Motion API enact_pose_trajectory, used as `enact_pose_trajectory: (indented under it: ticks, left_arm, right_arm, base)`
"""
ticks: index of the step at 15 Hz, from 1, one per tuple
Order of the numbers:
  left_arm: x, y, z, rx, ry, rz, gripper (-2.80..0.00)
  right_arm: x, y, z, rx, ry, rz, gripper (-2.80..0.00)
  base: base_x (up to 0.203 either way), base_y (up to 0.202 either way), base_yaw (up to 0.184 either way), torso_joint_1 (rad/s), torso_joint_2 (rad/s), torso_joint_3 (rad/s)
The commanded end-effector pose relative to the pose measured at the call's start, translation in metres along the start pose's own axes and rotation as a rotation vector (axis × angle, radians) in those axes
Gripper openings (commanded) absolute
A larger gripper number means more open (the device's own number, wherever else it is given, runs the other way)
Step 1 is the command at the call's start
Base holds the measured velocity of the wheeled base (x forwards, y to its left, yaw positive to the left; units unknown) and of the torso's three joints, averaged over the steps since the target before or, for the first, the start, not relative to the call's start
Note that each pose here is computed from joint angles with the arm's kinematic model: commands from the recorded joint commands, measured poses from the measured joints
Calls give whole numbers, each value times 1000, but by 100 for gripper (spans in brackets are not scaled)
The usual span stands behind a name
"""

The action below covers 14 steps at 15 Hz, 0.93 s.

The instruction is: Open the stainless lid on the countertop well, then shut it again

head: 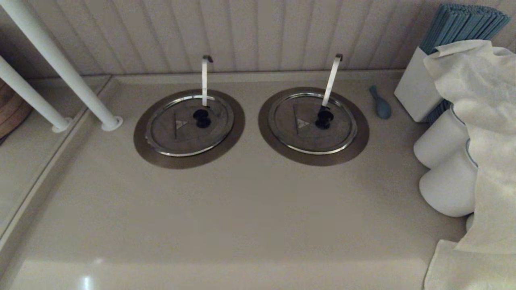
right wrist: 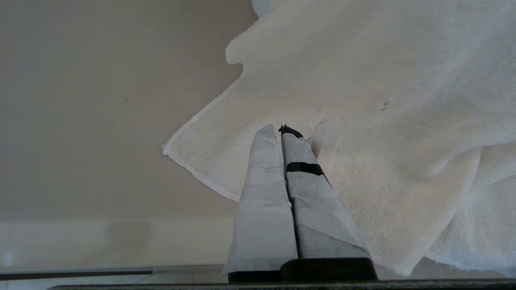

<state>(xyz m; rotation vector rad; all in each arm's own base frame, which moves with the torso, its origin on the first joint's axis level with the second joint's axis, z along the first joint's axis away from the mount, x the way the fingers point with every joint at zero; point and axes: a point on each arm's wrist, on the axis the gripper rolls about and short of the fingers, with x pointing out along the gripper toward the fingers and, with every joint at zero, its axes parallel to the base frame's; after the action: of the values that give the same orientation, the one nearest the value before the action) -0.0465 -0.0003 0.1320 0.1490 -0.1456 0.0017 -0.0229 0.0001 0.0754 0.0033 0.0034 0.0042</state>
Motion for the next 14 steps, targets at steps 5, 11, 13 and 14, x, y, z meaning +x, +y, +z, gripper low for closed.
enact_pose_trajectory:
  ticks: [5,11,13,14]
  left_arm:
    - [15,-9,-59,-21,150,-52,-280]
    - [15,-9,-59,-33,149,-45,-280]
    - [15,-9,-59,-91,150,-33,-280]
    - [15,-9,-59,-135,150,-18,-280]
  right_arm:
    - [0,0,0,0,3,0,-280]
    - [0,0,0,0,1,0,-280]
    - [0,0,0,0,2,0,-280]
    - [0,0,0,0,2,0,-280]
  base:
    - [0,0,0,0,0,0]
    - [0,0,0,0,0,0]
    - [0,0,0,0,0,0]
    - [0,0,0,0,0,0]
